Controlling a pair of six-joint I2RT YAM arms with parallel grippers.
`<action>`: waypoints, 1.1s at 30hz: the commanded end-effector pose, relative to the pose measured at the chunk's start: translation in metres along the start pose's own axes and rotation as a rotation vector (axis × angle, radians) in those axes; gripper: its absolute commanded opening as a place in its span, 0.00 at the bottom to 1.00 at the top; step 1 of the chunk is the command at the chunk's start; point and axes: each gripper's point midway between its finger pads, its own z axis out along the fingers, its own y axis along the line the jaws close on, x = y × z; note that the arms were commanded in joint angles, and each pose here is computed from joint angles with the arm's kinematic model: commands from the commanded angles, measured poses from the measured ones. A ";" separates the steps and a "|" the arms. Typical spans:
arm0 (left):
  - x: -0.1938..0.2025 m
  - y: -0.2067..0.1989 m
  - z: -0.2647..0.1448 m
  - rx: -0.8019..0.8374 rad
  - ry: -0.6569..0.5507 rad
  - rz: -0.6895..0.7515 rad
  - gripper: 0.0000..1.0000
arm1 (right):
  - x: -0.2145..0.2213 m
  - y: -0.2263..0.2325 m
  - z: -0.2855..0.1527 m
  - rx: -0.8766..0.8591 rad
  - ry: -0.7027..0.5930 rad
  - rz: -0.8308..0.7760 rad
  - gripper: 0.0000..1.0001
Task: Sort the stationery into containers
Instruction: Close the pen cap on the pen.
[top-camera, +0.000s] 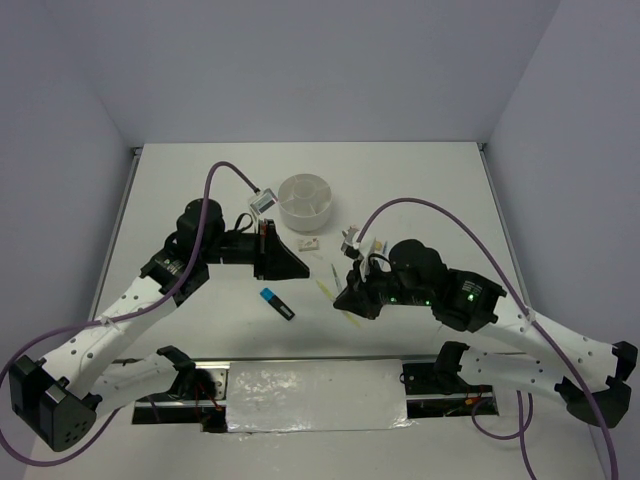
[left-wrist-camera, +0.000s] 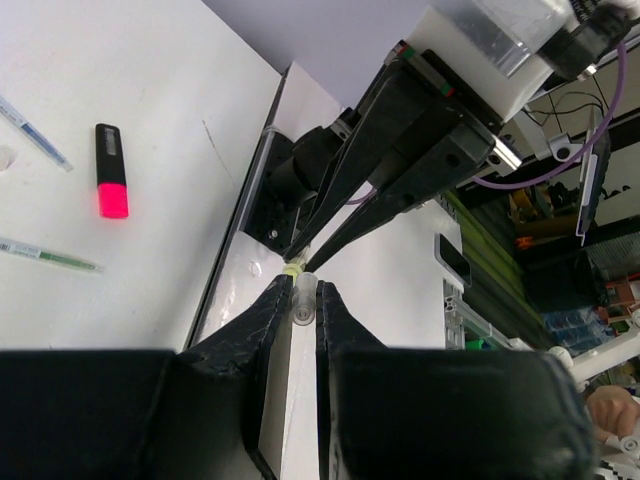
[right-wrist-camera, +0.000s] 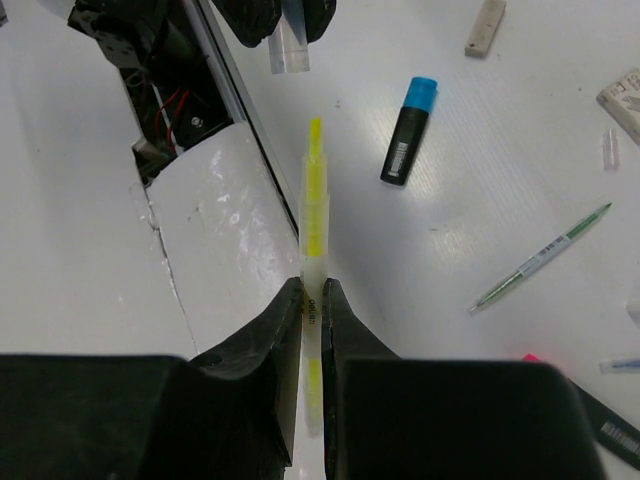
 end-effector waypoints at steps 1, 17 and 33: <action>-0.015 -0.024 -0.005 0.078 -0.034 0.090 0.00 | -0.020 0.012 -0.006 -0.040 -0.042 -0.042 0.00; -0.006 -0.012 0.000 0.072 -0.014 0.074 0.00 | -0.030 0.014 -0.007 -0.038 -0.059 -0.049 0.00; 0.000 -0.007 0.000 0.074 -0.008 0.073 0.00 | -0.033 0.011 -0.008 -0.019 -0.073 -0.048 0.00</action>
